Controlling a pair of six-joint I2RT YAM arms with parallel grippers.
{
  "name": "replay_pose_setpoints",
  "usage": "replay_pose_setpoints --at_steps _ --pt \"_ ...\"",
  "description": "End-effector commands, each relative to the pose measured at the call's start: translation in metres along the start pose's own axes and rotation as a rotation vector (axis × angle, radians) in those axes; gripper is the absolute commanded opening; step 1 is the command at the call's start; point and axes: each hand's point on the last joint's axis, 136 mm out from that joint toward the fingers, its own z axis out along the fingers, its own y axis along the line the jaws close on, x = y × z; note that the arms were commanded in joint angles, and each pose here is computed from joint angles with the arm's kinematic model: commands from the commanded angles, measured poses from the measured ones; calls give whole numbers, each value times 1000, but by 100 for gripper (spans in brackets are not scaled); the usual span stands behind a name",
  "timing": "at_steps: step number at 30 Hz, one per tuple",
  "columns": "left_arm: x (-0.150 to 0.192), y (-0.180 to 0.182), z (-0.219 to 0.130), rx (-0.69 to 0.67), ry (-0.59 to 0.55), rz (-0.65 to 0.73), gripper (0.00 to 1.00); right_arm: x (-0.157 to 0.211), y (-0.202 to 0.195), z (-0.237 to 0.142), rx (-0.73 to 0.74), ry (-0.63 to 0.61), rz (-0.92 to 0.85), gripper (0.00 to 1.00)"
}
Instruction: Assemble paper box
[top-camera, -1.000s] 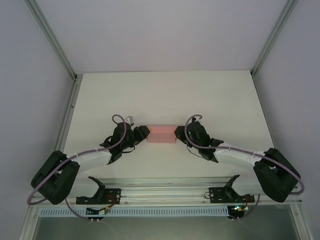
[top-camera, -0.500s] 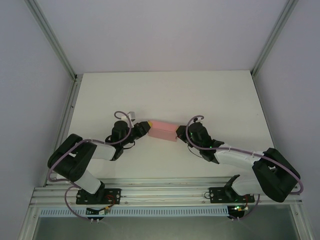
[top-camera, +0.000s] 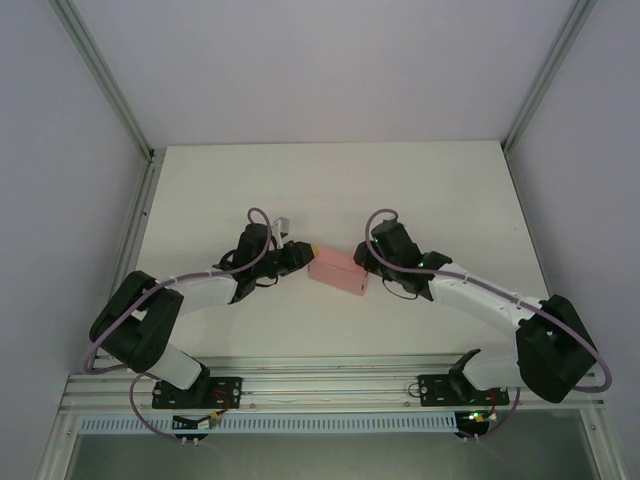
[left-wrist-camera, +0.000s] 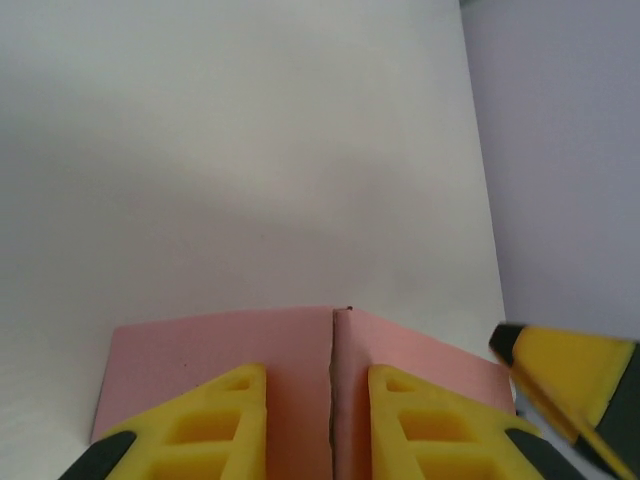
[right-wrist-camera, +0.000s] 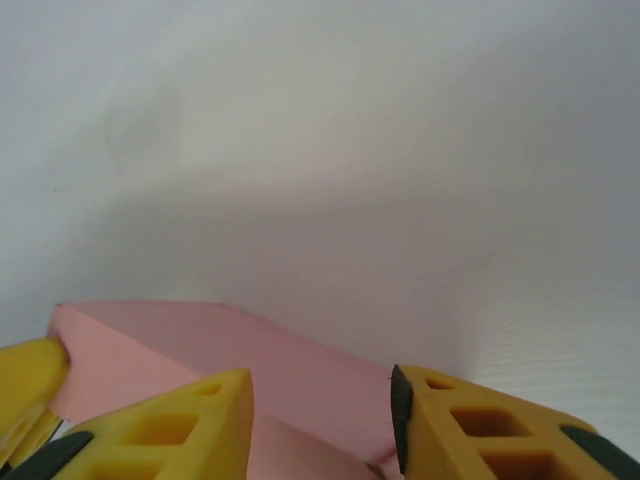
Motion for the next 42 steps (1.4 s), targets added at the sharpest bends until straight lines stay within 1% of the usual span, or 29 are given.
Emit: replay_pose_setpoints --at_steps 1,2,4,5,7,8,9,10,13,14,16,17,18,19,21,22,23,24,25,26,27,28,31,32,33,35,37,39,42 --pt "42 32 -6 -143 173 -35 34 -5 -3 -8 45 33 -137 47" --pt "41 31 -8 -144 169 -23 37 -8 0 -9 33 26 -168 51" --pt "37 26 -12 -147 158 -5 47 -10 14 -11 -32 36 -284 65" --pt "36 23 -13 -142 158 6 48 -4 24 -12 -91 60 -372 71" --pt "33 17 -17 -129 151 29 55 16 42 -16 -243 132 -562 94" --pt "29 13 -19 -126 140 38 60 25 46 -17 -294 152 -645 100" --pt "26 9 -21 -123 130 50 64 35 49 -19 -354 173 -755 100" --pt "22 5 -22 -116 120 64 68 41 48 -18 -381 177 -855 100" --pt "9 -12 -27 -101 97 110 78 45 45 -14 -407 140 -1156 100" --pt "4 -17 -30 -106 86 126 88 44 45 -14 -420 121 -1263 100" --pt "-7 -26 -36 -118 58 171 92 44 50 -15 -457 93 -1422 100" --pt "-14 -26 -42 -153 39 187 98 48 53 -17 -497 117 -1490 100" --pt "-22 -27 -49 -192 18 208 100 53 54 -21 -536 161 -1532 100" --pt "-32 -24 -59 -249 -13 215 100 58 56 -24 -571 217 -1546 100" --pt "-56 -14 -92 -395 -111 212 100 65 54 -22 -600 322 -1553 100" --pt "-70 -6 -114 -488 -184 210 100 67 51 -17 -589 354 -1562 100" --pt "-87 7 -146 -629 -289 205 100 65 46 -6 -542 360 -1576 100" --pt "-99 17 -176 -758 -386 196 100 62 42 4 -499 352 -1592 100" --pt "-106 25 -204 -856 -465 186 100 61 39 11 -467 358 -1613 99" --pt "-110 31 -230 -931 -531 172 100 59 36 18 -442 371 -1618 95" --pt "-111 34 -248 -975 -579 157 100 60 33 19 -434 397 -1621 91" --pt "-110 36 -261 -997 -611 153 100 60 32 20 -433 421 -1621 87" --pt "-101 42 -284 -1013 -668 148 100 59 34 22 -426 452 -1617 72" --pt "-98 44 -288 -1010 -680 144 100 54 37 25 -407 429 -1621 62" --pt "-96 44 -291 -1005 -688 142 100 49 38 27 -379 403 -1634 55" --pt "-91 47 -297 -1010 -703 132 100 31 42 33 -291 322 -1676 47" --pt "-89 48 -303 -1021 -714 130 100 12 48 36 -201 225 -1723 42" --pt "-88 49 -308 -1034 -732 124 100 -13 56 38 -96 82 -1792 39" --pt "-87 50 -310 -1040 -738 121 100 -43 72 45 46 -182 -1908 40"
